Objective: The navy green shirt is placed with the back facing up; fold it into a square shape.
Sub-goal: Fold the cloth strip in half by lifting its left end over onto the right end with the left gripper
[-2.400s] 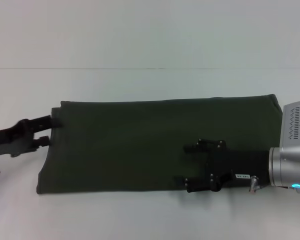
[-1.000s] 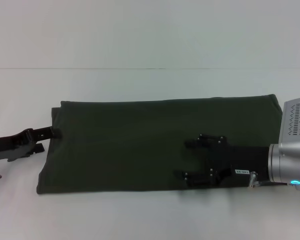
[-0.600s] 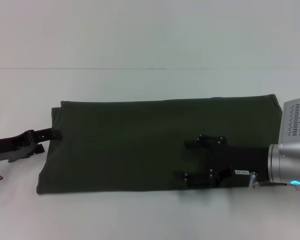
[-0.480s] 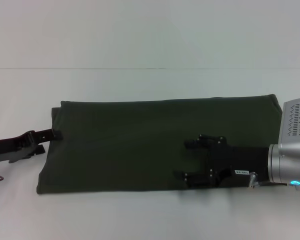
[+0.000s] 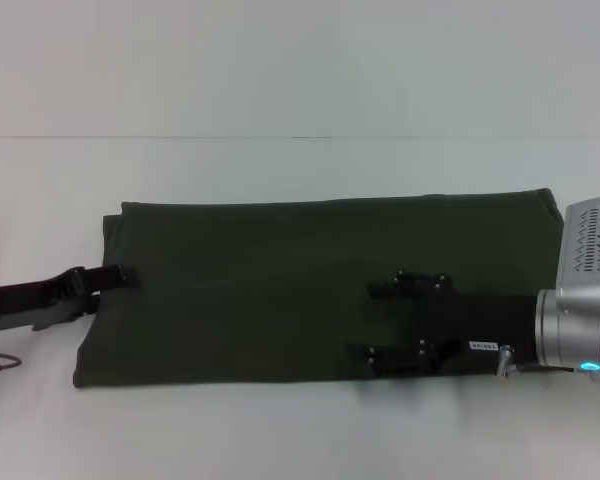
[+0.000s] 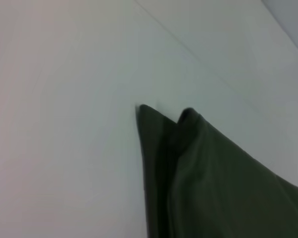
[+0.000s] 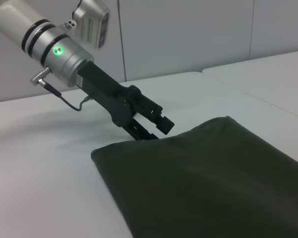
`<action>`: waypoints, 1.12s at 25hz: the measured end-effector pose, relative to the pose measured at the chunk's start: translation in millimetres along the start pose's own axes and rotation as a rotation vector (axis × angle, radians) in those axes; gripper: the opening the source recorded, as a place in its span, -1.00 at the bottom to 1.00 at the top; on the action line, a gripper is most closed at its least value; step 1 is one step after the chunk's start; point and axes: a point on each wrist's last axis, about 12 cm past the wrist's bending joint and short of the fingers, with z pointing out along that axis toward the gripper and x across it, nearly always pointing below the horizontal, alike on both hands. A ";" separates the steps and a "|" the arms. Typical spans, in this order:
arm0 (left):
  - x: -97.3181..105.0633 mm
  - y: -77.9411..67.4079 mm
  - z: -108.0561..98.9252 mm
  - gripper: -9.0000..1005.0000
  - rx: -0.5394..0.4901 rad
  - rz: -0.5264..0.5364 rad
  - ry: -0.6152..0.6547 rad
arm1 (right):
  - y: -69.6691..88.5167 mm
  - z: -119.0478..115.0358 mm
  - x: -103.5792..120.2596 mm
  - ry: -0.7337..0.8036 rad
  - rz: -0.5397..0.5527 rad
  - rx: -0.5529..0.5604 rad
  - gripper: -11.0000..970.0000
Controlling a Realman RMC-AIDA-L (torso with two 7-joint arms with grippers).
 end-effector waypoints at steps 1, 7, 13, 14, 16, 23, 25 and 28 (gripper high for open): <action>1.0 -1.5 1.8 0.67 0.002 0.003 0.008 | 0.0 0.0 0.1 0.000 0.001 0.000 0.91; 5.8 -14.3 15.1 0.67 0.027 0.024 0.047 | 0.3 0.1 0.4 0.000 0.003 -0.001 0.91; 8.9 -28.1 26.2 0.67 0.067 0.039 0.069 | 1.2 0.4 1.8 0.002 0.007 -0.003 0.91; 8.9 -29.4 27.1 0.67 0.069 0.042 0.071 | 1.2 0.5 1.8 0.002 0.007 -0.003 0.91; 8.6 -30.4 27.8 0.67 0.071 0.044 0.072 | 1.3 0.5 1.8 0.001 0.007 -0.003 0.91; 8.9 -28.3 25.9 0.64 0.069 0.040 0.065 | 1.7 0.1 2.2 0.000 0.009 -0.004 0.91; 8.1 -28.4 24.9 0.62 0.069 0.046 0.067 | 1.7 0.0 2.1 -0.001 0.009 -0.005 0.91; 7.2 -27.4 23.2 0.51 0.063 0.067 0.075 | 1.8 -0.1 1.8 -0.003 0.009 -0.006 0.91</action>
